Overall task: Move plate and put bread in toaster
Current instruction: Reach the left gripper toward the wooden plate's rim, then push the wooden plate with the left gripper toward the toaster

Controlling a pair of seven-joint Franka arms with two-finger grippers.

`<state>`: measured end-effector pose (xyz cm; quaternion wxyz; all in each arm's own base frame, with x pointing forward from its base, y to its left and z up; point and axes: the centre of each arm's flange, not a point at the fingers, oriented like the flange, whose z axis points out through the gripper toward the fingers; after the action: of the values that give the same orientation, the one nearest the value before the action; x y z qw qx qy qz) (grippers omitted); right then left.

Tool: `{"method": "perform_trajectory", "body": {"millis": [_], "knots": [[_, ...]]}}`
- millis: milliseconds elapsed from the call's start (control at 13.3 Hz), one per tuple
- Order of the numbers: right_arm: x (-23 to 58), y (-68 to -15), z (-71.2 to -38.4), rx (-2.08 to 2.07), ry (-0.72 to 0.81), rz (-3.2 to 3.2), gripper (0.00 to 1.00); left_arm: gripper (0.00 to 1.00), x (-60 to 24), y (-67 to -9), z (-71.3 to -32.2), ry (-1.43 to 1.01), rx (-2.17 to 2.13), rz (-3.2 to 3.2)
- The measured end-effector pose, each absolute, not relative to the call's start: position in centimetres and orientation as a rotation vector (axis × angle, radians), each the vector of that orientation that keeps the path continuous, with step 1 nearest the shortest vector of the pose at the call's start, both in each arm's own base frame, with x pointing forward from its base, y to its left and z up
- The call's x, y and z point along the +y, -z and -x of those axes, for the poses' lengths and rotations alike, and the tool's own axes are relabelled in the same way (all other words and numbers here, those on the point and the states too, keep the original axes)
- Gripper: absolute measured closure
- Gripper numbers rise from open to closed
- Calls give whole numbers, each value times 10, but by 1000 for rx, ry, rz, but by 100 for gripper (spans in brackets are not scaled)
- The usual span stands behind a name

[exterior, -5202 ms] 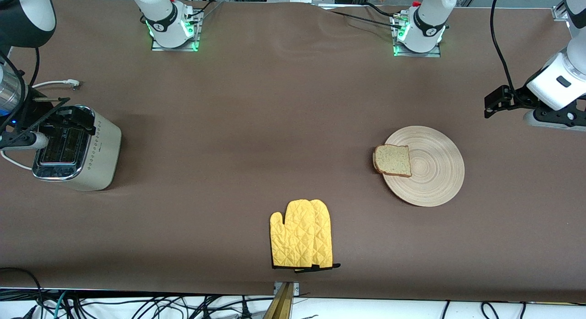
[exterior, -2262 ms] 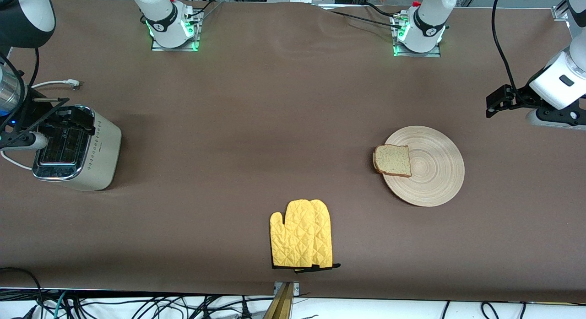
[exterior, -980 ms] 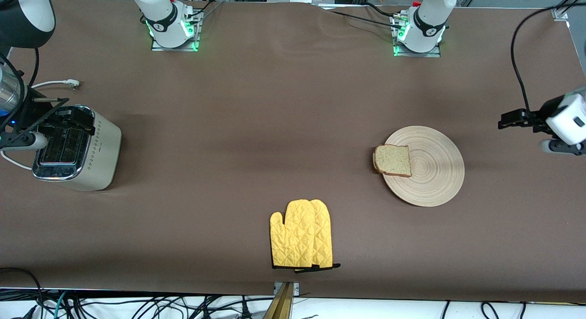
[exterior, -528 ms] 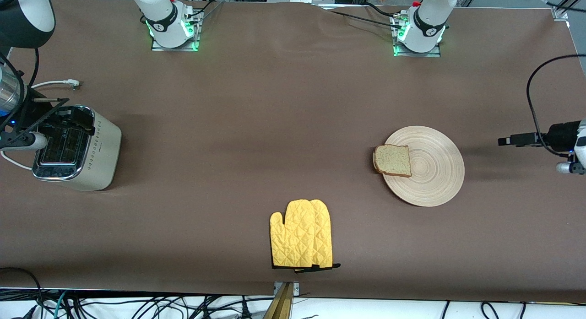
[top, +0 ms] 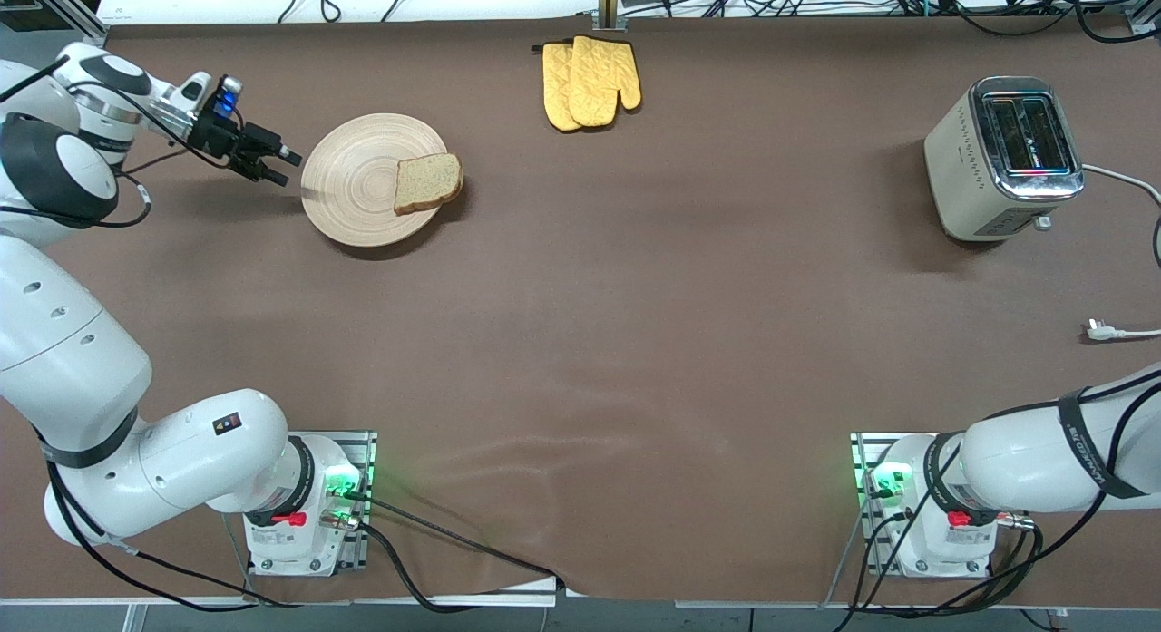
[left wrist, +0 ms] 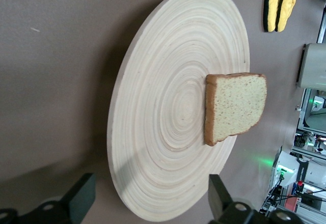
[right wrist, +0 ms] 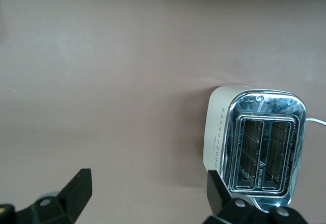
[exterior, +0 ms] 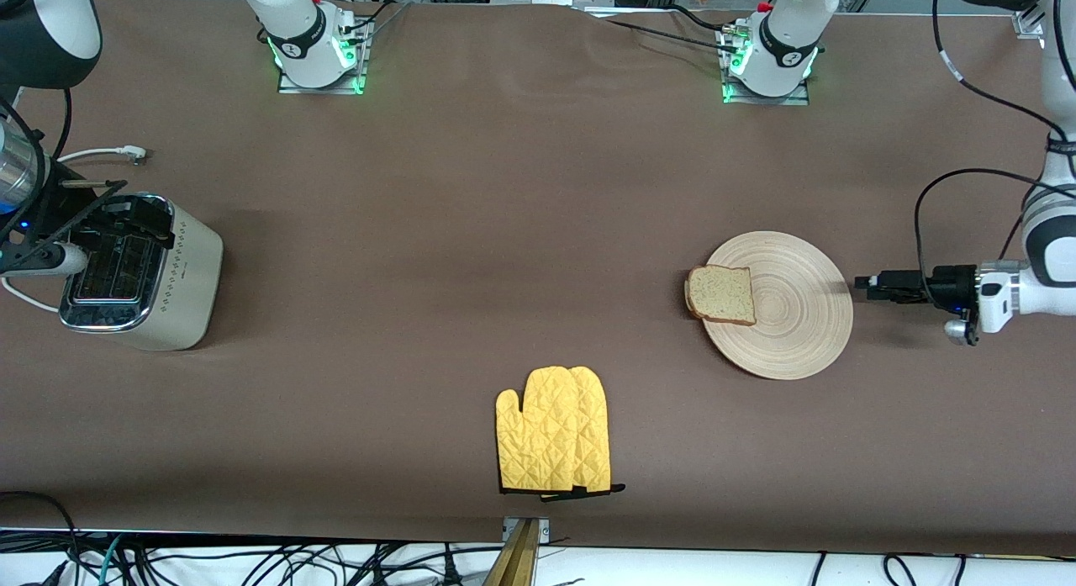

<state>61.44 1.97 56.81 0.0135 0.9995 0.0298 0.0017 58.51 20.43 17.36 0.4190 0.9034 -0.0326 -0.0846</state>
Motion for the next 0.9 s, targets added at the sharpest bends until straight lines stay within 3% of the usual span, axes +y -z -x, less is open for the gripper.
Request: {"method": "perform_trajectory", "body": {"millis": [226, 754, 905], "knots": [[20, -568, -614, 93, -5, -3113, 0, 11, 198, -154, -584, 187, -71, -2210], [20, -568, -614, 93, -5, -3113, 0, 88, 190, -114, -578, 174, -12, -2122], [20, -568, -614, 93, -5, -3113, 0, 89, 188, -119, -583, 150, 6, -2095]]}}
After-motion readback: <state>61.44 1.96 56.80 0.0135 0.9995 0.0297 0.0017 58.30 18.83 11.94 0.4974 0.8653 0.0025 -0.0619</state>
